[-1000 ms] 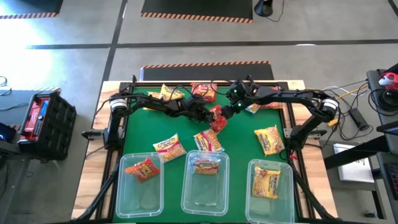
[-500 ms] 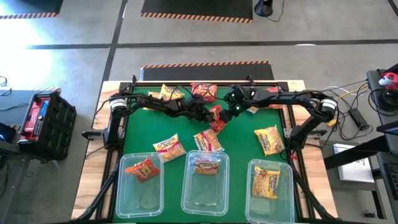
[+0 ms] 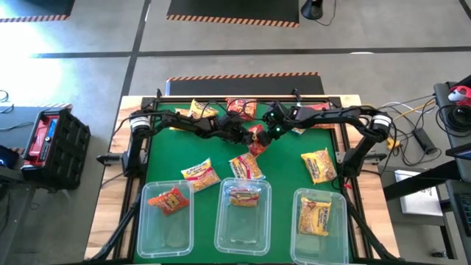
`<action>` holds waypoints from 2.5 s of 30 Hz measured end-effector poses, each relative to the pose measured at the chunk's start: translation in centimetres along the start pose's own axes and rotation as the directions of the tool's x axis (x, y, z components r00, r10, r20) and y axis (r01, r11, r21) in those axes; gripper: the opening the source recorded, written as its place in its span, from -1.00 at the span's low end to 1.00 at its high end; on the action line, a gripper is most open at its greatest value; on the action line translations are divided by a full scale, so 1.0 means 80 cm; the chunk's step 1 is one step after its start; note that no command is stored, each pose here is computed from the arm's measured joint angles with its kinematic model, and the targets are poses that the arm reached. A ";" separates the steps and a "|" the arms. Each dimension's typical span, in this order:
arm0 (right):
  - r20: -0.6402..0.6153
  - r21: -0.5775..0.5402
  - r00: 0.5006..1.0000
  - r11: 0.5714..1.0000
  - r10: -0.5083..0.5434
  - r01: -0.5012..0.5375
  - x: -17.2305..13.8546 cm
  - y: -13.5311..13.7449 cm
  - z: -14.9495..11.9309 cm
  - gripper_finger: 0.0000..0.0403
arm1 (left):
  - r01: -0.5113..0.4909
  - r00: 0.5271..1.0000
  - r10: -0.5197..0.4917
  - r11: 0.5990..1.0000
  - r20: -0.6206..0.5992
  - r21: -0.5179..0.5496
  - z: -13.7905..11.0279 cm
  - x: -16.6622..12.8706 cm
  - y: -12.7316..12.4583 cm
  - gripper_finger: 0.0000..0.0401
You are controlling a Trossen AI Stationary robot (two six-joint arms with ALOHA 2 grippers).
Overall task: Sort Maruchan noodles
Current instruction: Put the orange noodle pack into the left transparent bin
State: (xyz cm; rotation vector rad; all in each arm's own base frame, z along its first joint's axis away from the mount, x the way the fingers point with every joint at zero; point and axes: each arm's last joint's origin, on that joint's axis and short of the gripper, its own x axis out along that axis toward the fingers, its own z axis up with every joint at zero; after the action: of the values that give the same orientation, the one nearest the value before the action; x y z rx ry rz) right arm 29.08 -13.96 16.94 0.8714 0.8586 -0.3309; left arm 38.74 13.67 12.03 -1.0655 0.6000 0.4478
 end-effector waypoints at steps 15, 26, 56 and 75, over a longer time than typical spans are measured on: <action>0.003 0.018 1.000 1.000 -0.001 0.001 0.001 0.000 0.001 -0.46 | 0.015 1.000 -0.015 1.000 -0.005 -0.007 0.002 -0.001 -0.001 -0.26; -0.024 -0.048 0.999 0.998 0.031 -0.032 -0.006 -0.004 0.001 -0.56 | 0.109 0.993 -0.112 0.989 0.023 0.103 0.019 -0.039 -0.030 -0.26; -0.148 -0.601 0.984 0.799 -0.098 -0.011 -0.075 0.042 0.040 -0.58 | 0.159 0.987 -0.150 0.824 -0.061 0.544 0.020 -0.126 -0.070 -0.26; -0.167 0.094 0.986 0.995 -0.005 0.021 -0.042 -0.060 -0.015 -0.43 | 0.173 0.984 -0.179 0.948 -0.003 0.266 0.019 -0.035 -0.033 -0.26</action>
State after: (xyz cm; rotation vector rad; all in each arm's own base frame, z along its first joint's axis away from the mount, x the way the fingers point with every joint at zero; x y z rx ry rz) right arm 23.58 -16.27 16.52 0.9924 1.0100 -0.3153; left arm 38.57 13.80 16.14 -0.8481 0.5240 0.2145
